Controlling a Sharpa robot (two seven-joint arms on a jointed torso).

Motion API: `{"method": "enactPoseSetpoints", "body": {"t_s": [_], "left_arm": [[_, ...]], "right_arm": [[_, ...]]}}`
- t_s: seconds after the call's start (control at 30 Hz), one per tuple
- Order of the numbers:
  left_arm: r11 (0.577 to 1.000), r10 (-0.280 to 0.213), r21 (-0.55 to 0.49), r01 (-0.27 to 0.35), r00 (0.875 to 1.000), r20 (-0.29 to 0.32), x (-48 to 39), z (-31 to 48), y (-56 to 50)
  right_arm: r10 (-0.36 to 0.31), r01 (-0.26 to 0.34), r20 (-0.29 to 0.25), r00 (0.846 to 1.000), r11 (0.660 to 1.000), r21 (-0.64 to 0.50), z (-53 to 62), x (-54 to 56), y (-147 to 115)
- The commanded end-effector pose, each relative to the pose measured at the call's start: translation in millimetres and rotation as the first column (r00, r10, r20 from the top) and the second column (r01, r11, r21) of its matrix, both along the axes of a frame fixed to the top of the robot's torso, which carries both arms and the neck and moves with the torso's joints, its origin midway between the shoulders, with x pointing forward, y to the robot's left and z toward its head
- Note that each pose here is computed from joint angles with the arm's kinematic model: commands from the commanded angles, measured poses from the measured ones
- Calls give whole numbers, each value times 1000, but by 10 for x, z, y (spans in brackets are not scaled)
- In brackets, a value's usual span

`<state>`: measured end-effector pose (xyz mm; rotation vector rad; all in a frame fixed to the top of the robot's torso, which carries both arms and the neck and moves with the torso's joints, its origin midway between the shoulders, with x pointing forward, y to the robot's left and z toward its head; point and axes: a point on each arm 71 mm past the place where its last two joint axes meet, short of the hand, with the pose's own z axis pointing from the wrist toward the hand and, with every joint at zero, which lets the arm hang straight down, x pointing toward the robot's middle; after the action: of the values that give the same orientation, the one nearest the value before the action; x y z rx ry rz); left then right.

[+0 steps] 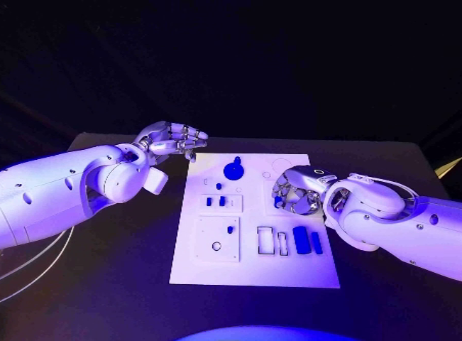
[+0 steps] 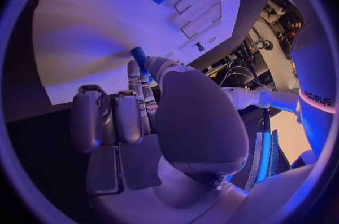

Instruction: Assemble the parts on the task board

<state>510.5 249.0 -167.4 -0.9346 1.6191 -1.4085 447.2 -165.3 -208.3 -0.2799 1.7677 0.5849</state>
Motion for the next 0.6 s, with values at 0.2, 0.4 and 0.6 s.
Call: {"method": "enactPoseSetpoints", "body": {"t_s": [0.2, 0.4, 0.6], "left_arm": [[1000, -16, -8, 16, 1000, -3, -6, 7, -23], [1000, -13, -8, 13, 1000, -3, -5, 7, -19], [1000, -11, -8, 11, 1000, -4, -2, 5, -14]], "right_arm": [[-2, 3, 20, 1000, 999, -40, -25, -35, 29], [-1, 2, 40, 999, 1000, -22, -1, -65, 36], [-14, 12, 63, 998, 999, 34, 51, -107, 22]]}}
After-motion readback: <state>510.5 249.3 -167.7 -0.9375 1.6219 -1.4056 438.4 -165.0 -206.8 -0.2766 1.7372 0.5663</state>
